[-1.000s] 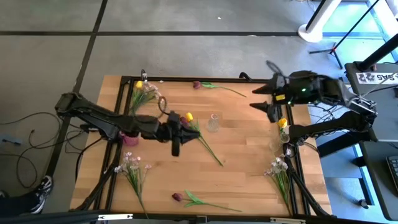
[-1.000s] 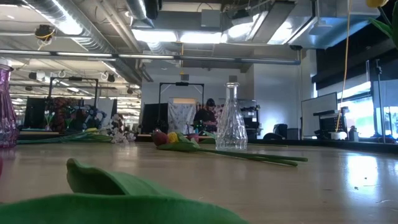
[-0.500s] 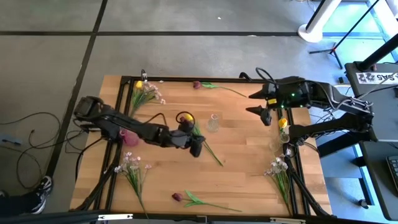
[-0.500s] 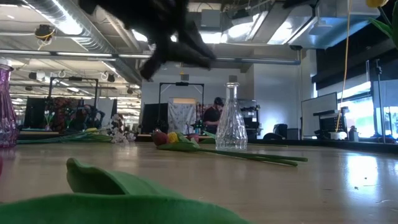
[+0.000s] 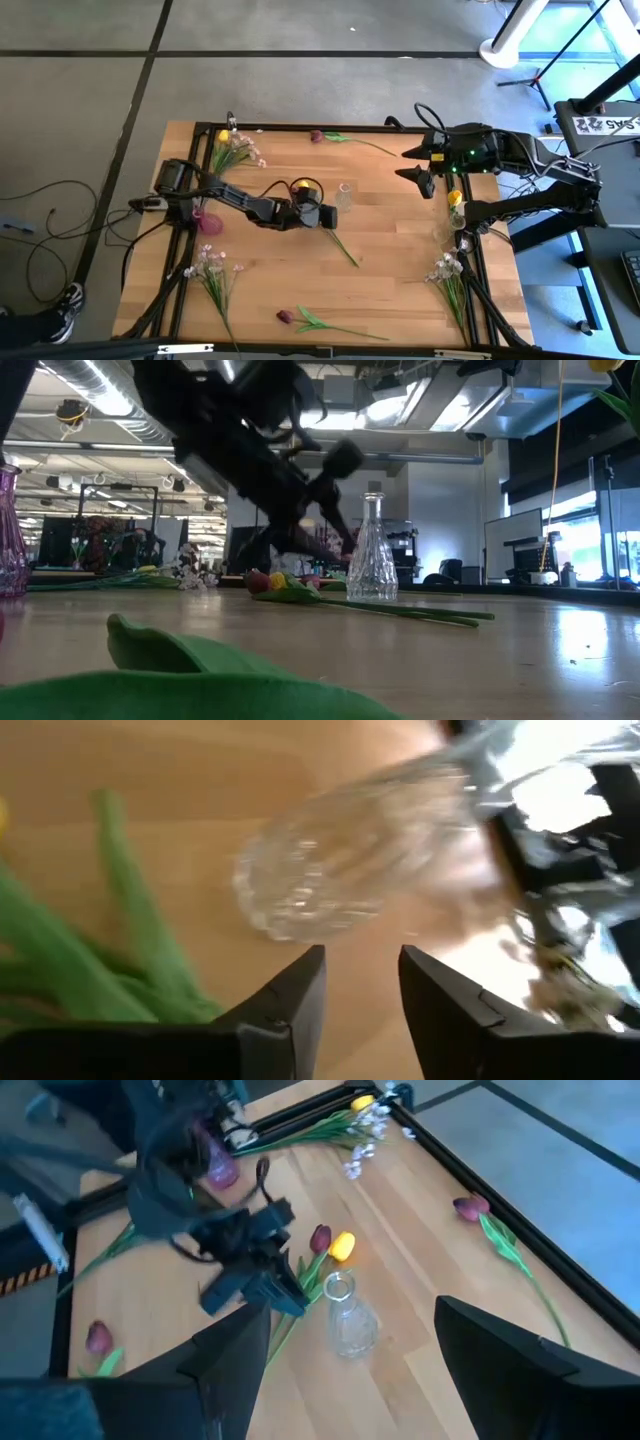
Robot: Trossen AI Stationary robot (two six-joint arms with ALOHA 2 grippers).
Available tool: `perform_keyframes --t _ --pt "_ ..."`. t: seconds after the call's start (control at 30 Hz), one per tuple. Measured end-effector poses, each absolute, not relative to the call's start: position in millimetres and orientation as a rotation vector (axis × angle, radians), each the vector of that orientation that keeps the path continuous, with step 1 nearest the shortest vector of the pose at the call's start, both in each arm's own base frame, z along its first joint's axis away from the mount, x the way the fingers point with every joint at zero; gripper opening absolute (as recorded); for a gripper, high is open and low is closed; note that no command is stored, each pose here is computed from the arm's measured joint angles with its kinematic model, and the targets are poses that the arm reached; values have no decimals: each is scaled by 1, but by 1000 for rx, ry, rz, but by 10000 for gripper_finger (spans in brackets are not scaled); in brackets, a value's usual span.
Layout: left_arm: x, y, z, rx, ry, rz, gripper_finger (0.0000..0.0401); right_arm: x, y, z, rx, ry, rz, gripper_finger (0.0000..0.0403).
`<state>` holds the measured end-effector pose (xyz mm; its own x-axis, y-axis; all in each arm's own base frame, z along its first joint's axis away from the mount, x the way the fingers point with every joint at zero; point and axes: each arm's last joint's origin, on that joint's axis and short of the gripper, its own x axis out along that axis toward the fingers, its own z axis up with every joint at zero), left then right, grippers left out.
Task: Sort flowers into vase by color
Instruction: Put the bottom yellow tulip into the bottom transparent vase
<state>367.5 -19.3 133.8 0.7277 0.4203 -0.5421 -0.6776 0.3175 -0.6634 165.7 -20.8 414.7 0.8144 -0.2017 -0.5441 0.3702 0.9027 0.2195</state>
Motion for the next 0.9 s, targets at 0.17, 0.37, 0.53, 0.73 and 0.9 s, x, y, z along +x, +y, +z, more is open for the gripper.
perform_keyframes --t 0.17,0.37,0.53,0.73,0.9 --pt "368 -31 126 -986 328 739 135 166 -21 414 366 533 -330 280" --pt "372 -49 139 -829 463 818 135 165 -21 412 446 550 -357 280" --pt "387 -34 147 -820 476 881 135 164 -21 411 451 563 -354 280" --pt "386 -17 126 -925 595 949 135 164 -21 411 448 562 -352 280" --pt "370 -27 126 -849 731 1015 135 164 -21 411 390 572 -334 280"
